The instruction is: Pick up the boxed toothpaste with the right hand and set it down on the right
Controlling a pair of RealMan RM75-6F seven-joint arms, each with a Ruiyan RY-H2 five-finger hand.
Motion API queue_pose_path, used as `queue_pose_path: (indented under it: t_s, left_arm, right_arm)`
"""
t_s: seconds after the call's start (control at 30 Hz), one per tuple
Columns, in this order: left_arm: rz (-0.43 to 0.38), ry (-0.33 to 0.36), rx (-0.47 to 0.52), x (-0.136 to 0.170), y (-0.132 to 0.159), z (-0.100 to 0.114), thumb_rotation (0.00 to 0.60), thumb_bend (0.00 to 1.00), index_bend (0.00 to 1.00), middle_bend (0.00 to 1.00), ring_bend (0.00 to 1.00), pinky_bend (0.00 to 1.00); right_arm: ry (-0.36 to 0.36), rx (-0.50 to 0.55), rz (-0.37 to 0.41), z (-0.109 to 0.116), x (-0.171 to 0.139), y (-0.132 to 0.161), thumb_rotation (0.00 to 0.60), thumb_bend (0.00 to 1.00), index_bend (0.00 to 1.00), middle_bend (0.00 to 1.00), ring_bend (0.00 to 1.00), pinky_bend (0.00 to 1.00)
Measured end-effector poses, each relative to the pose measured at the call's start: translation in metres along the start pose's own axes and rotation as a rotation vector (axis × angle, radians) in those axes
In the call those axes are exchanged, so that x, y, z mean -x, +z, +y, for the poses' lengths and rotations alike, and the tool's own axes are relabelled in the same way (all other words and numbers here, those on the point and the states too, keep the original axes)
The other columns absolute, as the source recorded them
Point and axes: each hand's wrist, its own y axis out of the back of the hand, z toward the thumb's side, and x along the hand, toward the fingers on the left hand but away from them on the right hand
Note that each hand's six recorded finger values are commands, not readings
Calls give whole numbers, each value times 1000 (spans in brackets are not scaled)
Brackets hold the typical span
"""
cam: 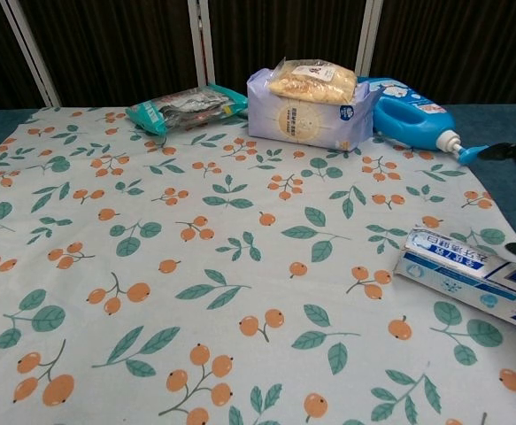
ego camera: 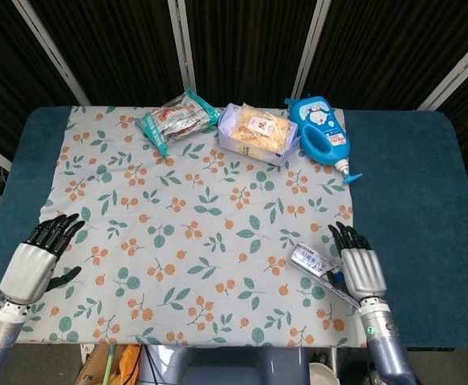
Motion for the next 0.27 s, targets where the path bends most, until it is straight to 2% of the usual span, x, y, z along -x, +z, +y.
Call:
queue_pose_path:
  t_s: [0.13,0.27]
  left_arm:
    - [79,-45,6,10,-8,2,600,92,33,0,24,94]
    - [149,-82,8,21,-14,8,600,79,0,0,0,43]
  right_arm:
    - [-82,-80,-26,27,-18,-35,600,322,0,9,0,124]
    - [-157,-168,-50,42,-39,-70,600,322,0,0,0,91]
